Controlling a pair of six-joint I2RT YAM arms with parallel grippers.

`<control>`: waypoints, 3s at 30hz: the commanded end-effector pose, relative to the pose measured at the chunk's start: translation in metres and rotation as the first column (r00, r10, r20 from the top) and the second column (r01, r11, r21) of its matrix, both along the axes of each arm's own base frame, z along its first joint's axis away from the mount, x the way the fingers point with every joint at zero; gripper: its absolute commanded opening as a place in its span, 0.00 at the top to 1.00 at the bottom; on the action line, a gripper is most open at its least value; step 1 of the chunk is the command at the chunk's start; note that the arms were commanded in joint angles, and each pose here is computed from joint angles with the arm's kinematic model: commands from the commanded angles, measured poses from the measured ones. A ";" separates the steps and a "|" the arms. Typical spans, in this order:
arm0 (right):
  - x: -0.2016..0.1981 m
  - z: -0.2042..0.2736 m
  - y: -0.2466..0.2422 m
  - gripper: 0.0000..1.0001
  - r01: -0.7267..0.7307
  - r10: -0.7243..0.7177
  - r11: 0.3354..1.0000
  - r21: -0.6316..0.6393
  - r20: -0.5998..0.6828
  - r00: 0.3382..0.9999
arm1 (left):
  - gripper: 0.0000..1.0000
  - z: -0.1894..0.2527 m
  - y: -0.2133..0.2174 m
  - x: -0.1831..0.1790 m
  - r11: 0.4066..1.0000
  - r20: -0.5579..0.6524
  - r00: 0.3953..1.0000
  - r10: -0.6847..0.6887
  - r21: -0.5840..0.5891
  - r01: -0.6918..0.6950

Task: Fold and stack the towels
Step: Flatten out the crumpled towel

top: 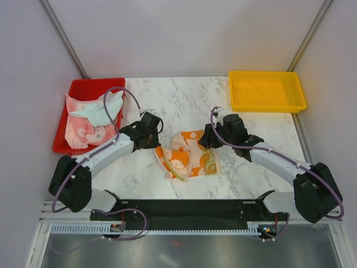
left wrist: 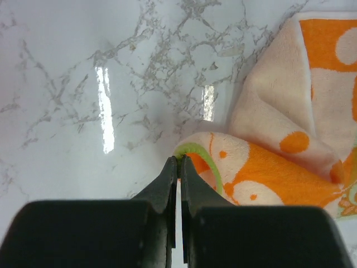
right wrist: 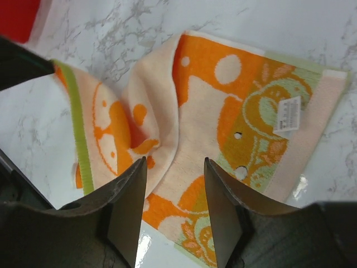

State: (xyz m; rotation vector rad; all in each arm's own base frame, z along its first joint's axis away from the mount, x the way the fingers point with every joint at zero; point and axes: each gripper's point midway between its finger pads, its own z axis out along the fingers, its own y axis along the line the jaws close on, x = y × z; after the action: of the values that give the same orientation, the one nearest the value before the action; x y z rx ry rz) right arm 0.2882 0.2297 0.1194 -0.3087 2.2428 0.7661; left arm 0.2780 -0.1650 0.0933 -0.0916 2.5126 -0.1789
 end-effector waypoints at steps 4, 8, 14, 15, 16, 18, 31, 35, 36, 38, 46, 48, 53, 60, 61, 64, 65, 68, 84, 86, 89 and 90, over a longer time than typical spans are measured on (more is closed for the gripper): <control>-0.044 -0.006 0.042 0.45 -0.197 0.209 0.977 -0.084 0.171 0.963 | 0.98 -0.003 -0.040 0.038 0.990 -0.057 0.998 -0.031 -0.142 0.023; -0.076 -0.015 0.059 0.45 -0.275 0.311 0.945 -0.178 0.224 0.924 | 0.98 -0.009 -0.047 0.044 0.985 -0.081 0.996 -0.049 -0.166 0.035; -0.116 -0.020 0.079 0.43 -0.397 0.466 0.875 -0.276 0.261 0.845 | 0.98 -0.014 -0.046 0.050 0.985 -0.096 0.994 -0.059 -0.169 0.043; -0.123 -0.022 0.081 0.42 -0.401 0.480 0.864 -0.303 0.263 0.837 | 0.98 -0.016 -0.046 0.050 0.985 -0.100 0.993 -0.063 -0.165 0.046; -0.125 -0.023 0.083 0.41 -0.405 0.490 0.857 -0.318 0.265 0.830 | 0.98 -0.016 -0.045 0.051 0.985 -0.101 0.993 -0.059 -0.165 0.042; -0.133 -0.031 0.088 0.41 -0.420 0.518 0.836 -0.354 0.254 0.816 | 0.98 -0.019 -0.044 0.051 0.986 -0.106 0.993 -0.061 -0.160 0.043; -0.127 -0.058 0.101 0.51 -0.310 0.497 0.806 -0.504 0.290 0.818 | 0.98 -0.029 -0.036 0.047 0.989 -0.124 0.990 -0.062 -0.140 0.044; -0.113 -0.042 0.093 0.83 -0.221 0.436 0.835 -0.504 0.363 0.823 | 0.98 -0.027 -0.040 0.044 0.984 -0.123 0.988 -0.090 -0.166 0.069; -0.108 -0.036 0.091 0.99 -0.187 0.411 0.845 -0.501 0.386 0.826 | 0.98 -0.025 -0.041 0.044 0.982 -0.117 0.988 -0.097 -0.170 0.077; -0.104 -0.023 0.087 1.00 -0.148 0.382 0.860 -0.488 0.423 0.822 | 0.98 -0.020 -0.043 0.043 0.979 -0.106 0.988 -0.110 -0.184 0.089; -0.087 0.076 0.050 1.00 0.068 0.148 0.934 -0.350 0.553 0.820 | 0.98 0.100 -0.055 0.028 0.910 0.171 0.966 -0.196 -0.335 0.244; -0.091 0.094 0.038 1.00 0.075 0.136 0.935 -0.347 0.544 0.828 | 0.98 0.134 -0.062 0.013 0.865 0.239 0.938 -0.249 -0.381 0.327; -0.113 0.194 0.017 1.00 -0.007 0.079 0.993 -0.120 0.610 0.789 | 0.98 0.250 -0.063 -0.051 0.696 0.489 0.827 -0.278 -0.492 0.524; -0.149 0.341 -0.008 1.00 -0.208 0.033 0.966 0.151 0.730 0.683 | 0.98 0.377 -0.062 -0.117 0.474 0.696 0.669 -0.261 -0.512 0.716; -0.153 0.369 -0.014 1.00 -0.221 0.001 0.955 0.197 0.745 0.667 | 0.98 0.402 -0.059 -0.127 0.445 0.733 0.633 -0.249 -0.494 0.747; -0.144 0.400 -0.018 1.00 -0.175 -0.043 0.965 0.196 0.776 0.630 | 0.98 0.423 -0.060 -0.121 0.447 0.748 0.626 -0.219 -0.494 0.746; -0.138 0.404 -0.019 1.00 -0.136 -0.061 0.973 0.186 0.778 0.625 | 0.98 0.429 -0.058 -0.117 0.466 0.747 0.632 -0.205 -0.493 0.735; -0.104 0.401 -0.028 1.00 0.097 -0.133 0.991 0.094 0.790 0.598 | 0.98 0.418 -0.061 -0.081 0.569 0.709 0.680 -0.184 -0.488 0.662; 0.164 0.212 -0.040 1.00 0.306 -0.168 0.945 -0.115 0.634 0.755 | 0.98 0.236 -0.064 0.187 0.920 0.508 0.854 -0.111 -0.273 0.282; 0.201 0.193 -0.031 1.00 0.275 -0.144 0.954 -0.122 0.616 0.774 | 0.98 0.238 -0.067 0.221 0.913 0.549 0.826 -0.127 -0.261 0.314; 0.244 0.168 -0.025 1.00 0.211 -0.095 0.970 -0.123 0.603 0.792 | 0.98 0.211 -0.077 0.268 0.889 0.542 0.818 -0.192 -0.258 0.379; 0.264 0.157 -0.029 1.00 0.208 -0.095 0.970 -0.125 0.594 0.799 | 0.98 0.182 -0.076 0.286 0.893 0.508 0.838 -0.201 -0.257 0.370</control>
State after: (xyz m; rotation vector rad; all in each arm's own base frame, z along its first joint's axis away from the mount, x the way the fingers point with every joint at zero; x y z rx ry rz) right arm 0.5139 0.1775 0.2348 -0.3366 1.8941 0.1399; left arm 0.5278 -0.2357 0.2563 0.0352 2.1007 -0.6520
